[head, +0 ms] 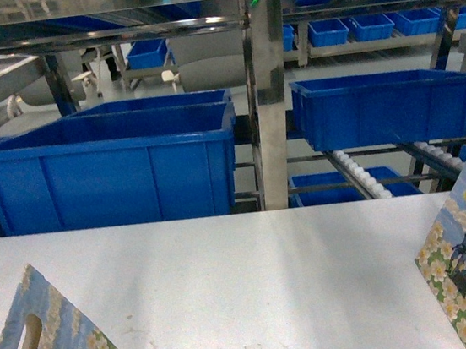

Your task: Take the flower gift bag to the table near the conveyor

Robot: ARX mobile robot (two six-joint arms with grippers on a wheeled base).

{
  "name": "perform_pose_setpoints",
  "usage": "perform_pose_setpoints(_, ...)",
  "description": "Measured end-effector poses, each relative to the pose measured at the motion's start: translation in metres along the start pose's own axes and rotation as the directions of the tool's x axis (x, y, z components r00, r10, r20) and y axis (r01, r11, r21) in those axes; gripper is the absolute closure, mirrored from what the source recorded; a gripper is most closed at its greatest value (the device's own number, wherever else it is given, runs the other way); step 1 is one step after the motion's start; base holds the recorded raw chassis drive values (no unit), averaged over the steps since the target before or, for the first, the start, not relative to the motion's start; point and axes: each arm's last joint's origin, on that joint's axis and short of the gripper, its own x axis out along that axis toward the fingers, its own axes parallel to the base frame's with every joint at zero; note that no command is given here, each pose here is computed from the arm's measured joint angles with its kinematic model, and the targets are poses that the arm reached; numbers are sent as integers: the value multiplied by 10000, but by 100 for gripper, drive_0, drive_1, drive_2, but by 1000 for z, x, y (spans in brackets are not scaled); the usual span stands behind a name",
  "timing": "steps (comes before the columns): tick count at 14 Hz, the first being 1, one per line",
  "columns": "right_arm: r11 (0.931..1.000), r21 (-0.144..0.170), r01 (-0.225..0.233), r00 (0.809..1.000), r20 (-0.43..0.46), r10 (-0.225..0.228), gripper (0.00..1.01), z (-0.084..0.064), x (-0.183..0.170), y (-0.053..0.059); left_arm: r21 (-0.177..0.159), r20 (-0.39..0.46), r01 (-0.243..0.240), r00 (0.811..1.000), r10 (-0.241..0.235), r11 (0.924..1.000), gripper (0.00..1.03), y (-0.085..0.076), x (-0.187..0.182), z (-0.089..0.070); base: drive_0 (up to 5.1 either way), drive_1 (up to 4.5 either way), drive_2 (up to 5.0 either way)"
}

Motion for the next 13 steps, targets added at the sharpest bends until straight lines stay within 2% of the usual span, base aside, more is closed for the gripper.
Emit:
perform_pose_setpoints(3, 10000, -15, 0, 10000, 0, 0, 97, 0, 0, 0, -4, -4, 4, 10000, -4, 10000, 100, 0, 0, 0, 0, 0, 0)
perform_pose_setpoints(9, 10000, -15, 0, 10000, 4, 0, 11, 0, 0, 0, 0, -4, 0, 10000, 0, 10000, 15, 0, 0, 0, 0, 0, 0)
perform_pose_setpoints(11, 10000, -15, -4, 10000, 4, 4, 2, 0, 0, 0, 0, -4, 0, 10000, 0, 10000, 6, 0, 0, 0, 0, 0, 0)
perform_pose_setpoints(13, 10000, -11, 0, 10000, 0, 0, 2, 0, 0, 0, 8, -4, 4, 10000, -4, 10000, 3, 0, 0, 0, 0, 0, 0)
